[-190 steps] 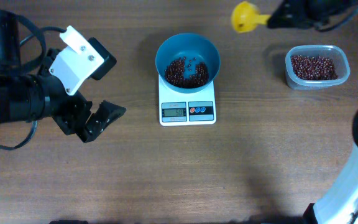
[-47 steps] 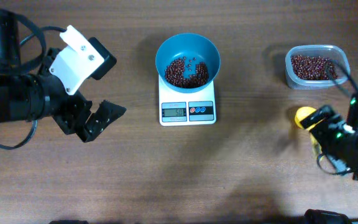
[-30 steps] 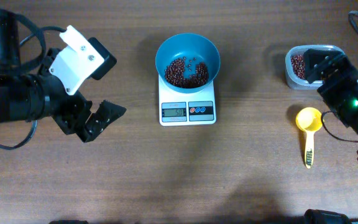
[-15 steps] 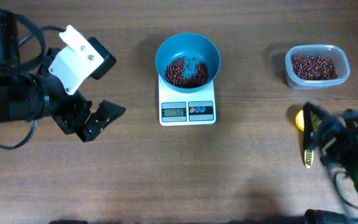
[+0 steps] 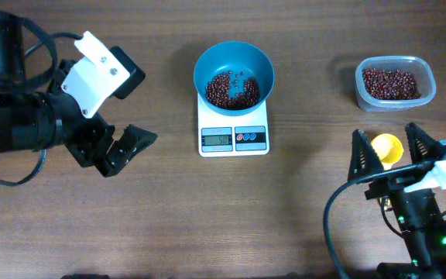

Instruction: Scoop item into bowl and weigh 50g on scale

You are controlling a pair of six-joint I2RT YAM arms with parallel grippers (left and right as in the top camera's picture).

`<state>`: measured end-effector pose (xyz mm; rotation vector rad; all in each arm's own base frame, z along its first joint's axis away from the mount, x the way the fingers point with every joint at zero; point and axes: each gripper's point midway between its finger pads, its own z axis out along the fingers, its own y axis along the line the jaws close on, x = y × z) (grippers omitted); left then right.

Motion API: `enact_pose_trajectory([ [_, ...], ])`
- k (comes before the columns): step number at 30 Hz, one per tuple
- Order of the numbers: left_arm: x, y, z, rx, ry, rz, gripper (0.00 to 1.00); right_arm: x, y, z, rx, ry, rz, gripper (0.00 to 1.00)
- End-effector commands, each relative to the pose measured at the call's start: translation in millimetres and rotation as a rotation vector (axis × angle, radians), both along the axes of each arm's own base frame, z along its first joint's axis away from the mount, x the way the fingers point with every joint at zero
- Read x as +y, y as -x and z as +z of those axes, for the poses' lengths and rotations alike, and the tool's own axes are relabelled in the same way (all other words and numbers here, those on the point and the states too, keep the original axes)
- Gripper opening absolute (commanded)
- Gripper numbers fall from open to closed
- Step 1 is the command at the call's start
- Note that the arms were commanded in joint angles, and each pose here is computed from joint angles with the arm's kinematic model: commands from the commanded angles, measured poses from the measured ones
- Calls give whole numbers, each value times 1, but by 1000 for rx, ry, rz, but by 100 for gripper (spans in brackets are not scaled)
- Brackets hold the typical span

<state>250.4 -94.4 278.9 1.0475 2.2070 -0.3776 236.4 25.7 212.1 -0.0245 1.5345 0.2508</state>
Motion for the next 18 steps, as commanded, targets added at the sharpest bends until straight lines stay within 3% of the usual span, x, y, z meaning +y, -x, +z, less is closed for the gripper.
enact_pose_trajectory([
  [1, -2, 1, 3, -15, 5, -20, 99, 3, -2, -11, -13, 142, 7, 99],
  [11, -2, 1, 3, -15, 5, -20, 99, 3, -7, -52, 76, 141, 13, 99],
  [18, -2, 1, 3, -15, 5, -20, 99, 3, -7, -52, 61, 224, 15, 99],
])
